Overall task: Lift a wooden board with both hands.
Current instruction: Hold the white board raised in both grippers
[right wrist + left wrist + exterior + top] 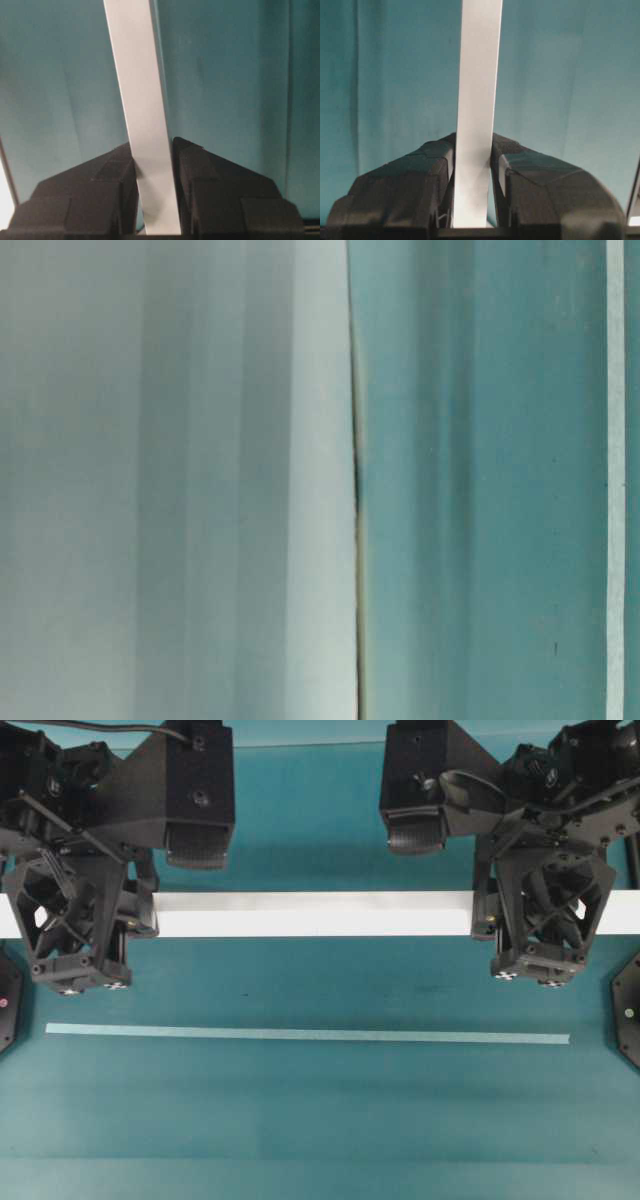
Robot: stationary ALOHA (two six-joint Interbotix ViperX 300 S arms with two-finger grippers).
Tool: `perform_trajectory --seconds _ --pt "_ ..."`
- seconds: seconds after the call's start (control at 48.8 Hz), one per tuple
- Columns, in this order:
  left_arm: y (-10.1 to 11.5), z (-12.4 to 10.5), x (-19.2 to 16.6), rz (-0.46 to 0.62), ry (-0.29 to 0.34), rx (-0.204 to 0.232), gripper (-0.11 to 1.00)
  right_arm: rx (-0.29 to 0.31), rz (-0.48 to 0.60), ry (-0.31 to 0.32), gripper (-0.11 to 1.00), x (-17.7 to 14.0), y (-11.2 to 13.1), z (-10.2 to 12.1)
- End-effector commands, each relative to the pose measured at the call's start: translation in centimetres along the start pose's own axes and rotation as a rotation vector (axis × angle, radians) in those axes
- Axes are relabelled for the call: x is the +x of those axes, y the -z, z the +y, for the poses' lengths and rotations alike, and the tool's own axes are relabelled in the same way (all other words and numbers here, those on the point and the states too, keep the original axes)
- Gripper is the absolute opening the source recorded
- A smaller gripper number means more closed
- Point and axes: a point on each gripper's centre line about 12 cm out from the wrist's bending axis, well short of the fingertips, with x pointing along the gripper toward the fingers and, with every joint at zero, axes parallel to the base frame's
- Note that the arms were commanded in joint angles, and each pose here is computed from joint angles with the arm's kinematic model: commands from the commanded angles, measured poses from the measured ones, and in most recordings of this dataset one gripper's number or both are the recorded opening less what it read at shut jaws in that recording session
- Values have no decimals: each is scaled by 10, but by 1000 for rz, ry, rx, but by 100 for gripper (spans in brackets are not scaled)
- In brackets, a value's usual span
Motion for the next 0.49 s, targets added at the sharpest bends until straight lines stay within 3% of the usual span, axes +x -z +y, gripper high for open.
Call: perform_trajectory --seconds 0.0,0.225,0.471 --pt "-8 2 -11 -62 -5 -2 17 28 -38 -10 21 -4 -5 1" --pt "-7 0 0 -36 -5 1 17 27 -1 -6 21 8 -2 0" --pt "2 -1 40 14 -9 8 17 24 131 28 21 54 14 -8"
